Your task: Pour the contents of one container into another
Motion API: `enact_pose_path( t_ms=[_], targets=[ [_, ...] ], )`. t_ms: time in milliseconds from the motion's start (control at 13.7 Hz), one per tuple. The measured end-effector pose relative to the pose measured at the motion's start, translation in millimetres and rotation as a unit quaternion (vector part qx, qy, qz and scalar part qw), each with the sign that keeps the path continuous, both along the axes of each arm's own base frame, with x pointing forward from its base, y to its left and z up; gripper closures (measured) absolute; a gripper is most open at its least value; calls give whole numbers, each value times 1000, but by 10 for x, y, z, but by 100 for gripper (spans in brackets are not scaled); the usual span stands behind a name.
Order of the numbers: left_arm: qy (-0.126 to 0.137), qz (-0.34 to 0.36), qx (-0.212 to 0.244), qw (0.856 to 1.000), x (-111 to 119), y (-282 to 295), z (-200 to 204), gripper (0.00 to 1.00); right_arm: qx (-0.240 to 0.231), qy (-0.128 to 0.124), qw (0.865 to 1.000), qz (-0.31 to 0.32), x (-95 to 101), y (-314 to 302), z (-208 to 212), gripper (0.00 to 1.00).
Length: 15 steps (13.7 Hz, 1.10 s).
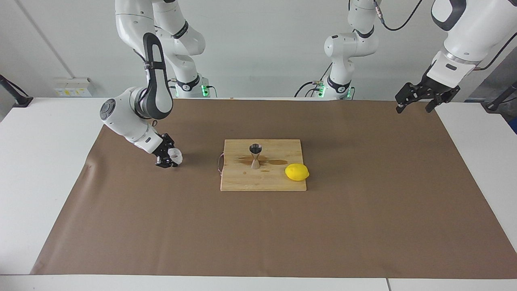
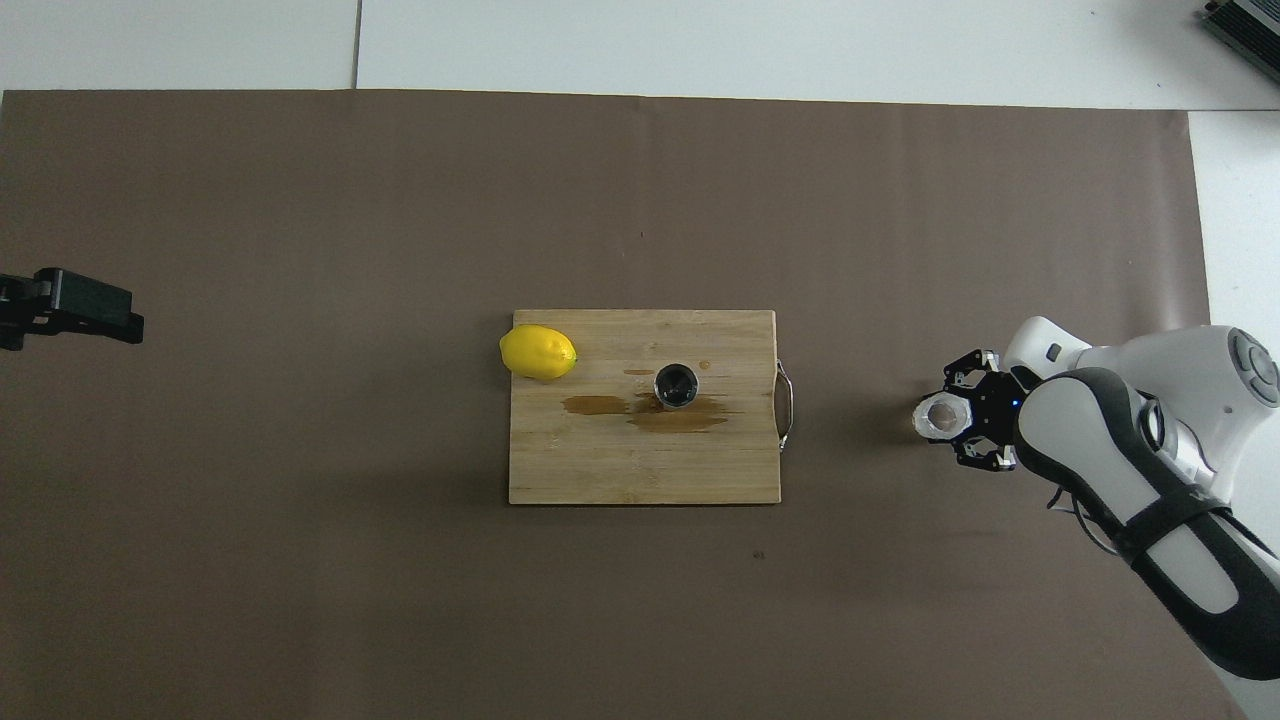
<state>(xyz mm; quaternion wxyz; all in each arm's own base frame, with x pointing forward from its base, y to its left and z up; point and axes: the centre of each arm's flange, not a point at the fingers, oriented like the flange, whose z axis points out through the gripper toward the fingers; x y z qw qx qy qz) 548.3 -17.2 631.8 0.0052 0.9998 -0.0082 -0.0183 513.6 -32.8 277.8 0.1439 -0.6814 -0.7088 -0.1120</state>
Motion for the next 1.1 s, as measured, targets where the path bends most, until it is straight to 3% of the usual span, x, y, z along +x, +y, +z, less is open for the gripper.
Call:
enact_pose_path(
  t_ms=[146, 220, 366, 659, 805, 1098],
  targets=[
    [1, -2, 1, 1000, 9, -16, -17, 0, 0, -2, 1000, -1, 9, 0, 18, 4],
    [2, -3, 1, 1000, 11, -25, -21, 0, 2, -4, 1000, -7, 24, 4, 67, 0],
    [2, -4, 1, 1000, 14, -37, -27, 0, 4, -6, 999, -33, 69, 37, 299, 0],
    [5, -10, 1, 1000, 29, -96, -59, 0, 11, -32, 994, -107, 220, 104, 1139, 0],
    [6, -10, 1, 1000, 37, -97, -72, 0, -19, -28, 989, -147, 285, 169, 1588, 0],
    [3, -11, 1, 1000, 42, -109, -68, 0, -75, -22, 960, -270, 377, 697, 2335, 0]
  ],
)
